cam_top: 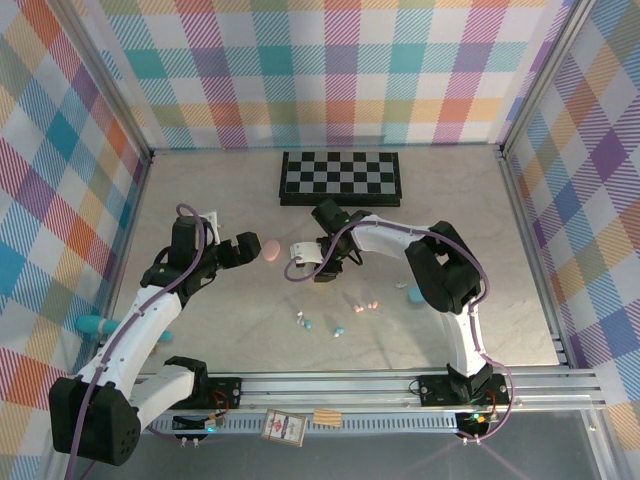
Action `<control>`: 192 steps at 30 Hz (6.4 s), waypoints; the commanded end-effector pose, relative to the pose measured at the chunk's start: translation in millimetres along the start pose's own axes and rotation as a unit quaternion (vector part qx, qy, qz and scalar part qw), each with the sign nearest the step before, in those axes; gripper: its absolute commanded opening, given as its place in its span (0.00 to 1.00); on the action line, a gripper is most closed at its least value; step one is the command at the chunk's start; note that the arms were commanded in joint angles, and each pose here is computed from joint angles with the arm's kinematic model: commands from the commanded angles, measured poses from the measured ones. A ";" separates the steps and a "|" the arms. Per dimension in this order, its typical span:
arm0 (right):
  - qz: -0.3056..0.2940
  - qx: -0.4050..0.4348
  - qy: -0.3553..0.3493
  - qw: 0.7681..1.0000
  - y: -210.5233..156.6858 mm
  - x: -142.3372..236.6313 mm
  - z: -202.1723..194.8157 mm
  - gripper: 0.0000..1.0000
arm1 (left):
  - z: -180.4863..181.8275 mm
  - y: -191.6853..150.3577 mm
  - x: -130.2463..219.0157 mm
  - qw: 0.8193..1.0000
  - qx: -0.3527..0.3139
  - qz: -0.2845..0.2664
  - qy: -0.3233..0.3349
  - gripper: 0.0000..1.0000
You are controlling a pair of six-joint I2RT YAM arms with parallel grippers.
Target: Insert wireless bluetooth earbuds into charging case
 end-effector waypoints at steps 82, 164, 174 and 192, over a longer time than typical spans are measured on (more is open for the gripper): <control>-0.054 -0.107 0.006 0.993 11.3 3.5 -106.1 0.48 | -42.4 -8.2 0.9 0.996 0.020 0.031 -0.083 0.97; -0.505 -0.319 0.166 0.784 69.5 294.1 11.8 0.89 | -200.1 86.8 53.2 0.787 -0.087 -0.293 -0.536 0.10; -0.498 -0.331 0.179 0.781 83.7 290.4 12.3 0.54 | -214.7 83.3 46.9 0.777 -0.099 -0.278 -0.556 0.10; -0.401 -0.234 0.110 0.879 71.7 285.4 45.8 0.20 | -204.6 48.3 41.8 0.805 -0.231 -0.251 -0.485 0.71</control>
Point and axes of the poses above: each hand's point on the last joint's axis, 136 mm out from that joint toward the fingers, its own x axis back along the fingers, its own z axis along the line the jaws close on, y = z × x, the point moved 3 cm from there along x, back along the fingers, and after that the axes turned 13 degrees about -x, right-handed, at the moved point
